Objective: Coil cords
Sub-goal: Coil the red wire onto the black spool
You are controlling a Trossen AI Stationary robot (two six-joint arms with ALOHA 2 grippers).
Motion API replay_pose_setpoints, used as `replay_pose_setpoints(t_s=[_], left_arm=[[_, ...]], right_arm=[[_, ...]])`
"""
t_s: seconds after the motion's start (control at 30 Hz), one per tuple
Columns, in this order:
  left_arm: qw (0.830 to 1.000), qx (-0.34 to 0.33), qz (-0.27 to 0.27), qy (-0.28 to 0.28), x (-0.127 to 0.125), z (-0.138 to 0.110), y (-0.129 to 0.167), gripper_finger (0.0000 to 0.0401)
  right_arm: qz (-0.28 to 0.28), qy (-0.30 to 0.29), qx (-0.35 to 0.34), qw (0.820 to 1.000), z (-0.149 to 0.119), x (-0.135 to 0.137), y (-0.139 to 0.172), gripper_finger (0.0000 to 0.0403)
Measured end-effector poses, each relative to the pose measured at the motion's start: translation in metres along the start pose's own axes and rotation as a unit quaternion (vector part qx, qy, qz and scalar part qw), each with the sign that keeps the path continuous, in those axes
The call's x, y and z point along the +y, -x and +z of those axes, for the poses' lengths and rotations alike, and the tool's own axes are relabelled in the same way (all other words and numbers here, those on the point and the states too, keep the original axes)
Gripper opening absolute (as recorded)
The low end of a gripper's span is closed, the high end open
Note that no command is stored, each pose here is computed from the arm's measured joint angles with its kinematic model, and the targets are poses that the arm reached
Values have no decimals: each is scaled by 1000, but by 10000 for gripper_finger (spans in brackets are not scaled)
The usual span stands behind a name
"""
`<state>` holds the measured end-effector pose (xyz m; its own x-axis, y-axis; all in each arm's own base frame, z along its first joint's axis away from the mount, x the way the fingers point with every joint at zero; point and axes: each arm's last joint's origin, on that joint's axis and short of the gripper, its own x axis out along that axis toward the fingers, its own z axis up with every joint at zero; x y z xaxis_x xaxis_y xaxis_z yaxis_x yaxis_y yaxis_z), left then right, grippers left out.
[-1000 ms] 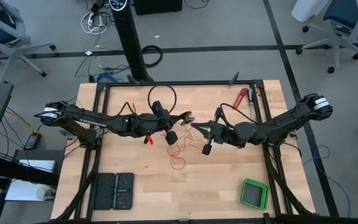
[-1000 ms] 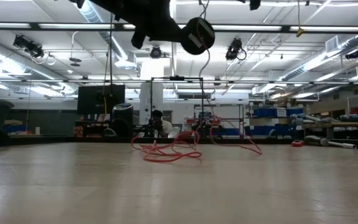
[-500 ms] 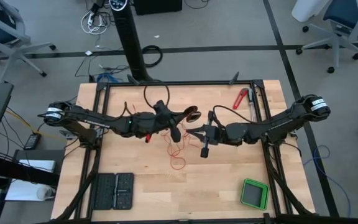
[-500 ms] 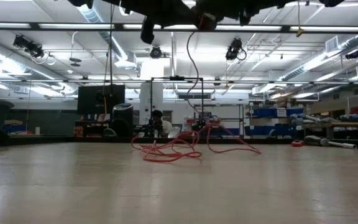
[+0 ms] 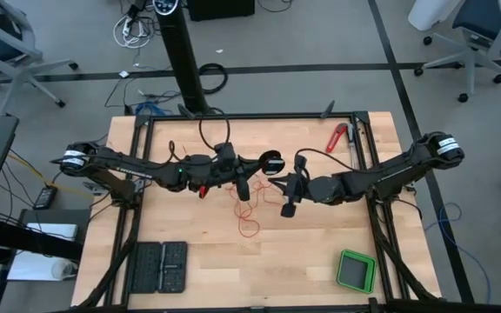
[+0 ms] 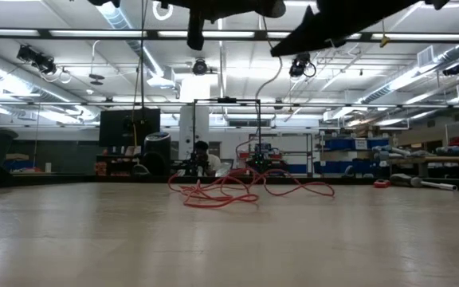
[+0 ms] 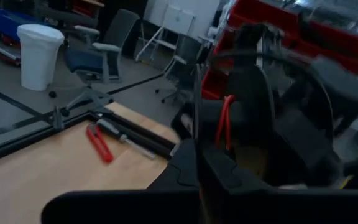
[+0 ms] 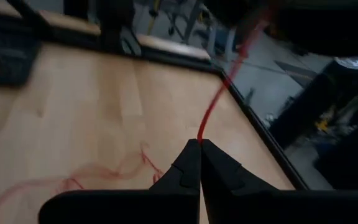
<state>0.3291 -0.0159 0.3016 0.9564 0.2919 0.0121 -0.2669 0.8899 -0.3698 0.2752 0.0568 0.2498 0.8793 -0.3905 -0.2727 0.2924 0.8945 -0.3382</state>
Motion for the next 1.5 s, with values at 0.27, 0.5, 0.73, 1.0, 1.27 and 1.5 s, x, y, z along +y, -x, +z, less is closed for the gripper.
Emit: replay_pose_setpoints(t_s=[0.27,0.5,0.73,1.0,1.27,1.5], left_arm=[[998,34,13,-48,2,9,14,1],[985,92,30,-144,8,2,19,1],[978,115,38,-169,10,-2,20,1],[974,116,58,-185,12,-3,20,1],[968,132,57,-207,12,-7,21,1],[969,129,53,-206,11,-6,21,1]], right_arm=[[-45,10,19,999,6,-21,30,0],[-59,-22,-24,998,21,-35,59,0],[-58,-55,-78,994,34,-32,64,0],[-48,-23,-93,994,35,-21,52,7],[-42,-42,-113,992,41,-26,63,68],[-17,-75,-56,995,27,-29,65,107]])
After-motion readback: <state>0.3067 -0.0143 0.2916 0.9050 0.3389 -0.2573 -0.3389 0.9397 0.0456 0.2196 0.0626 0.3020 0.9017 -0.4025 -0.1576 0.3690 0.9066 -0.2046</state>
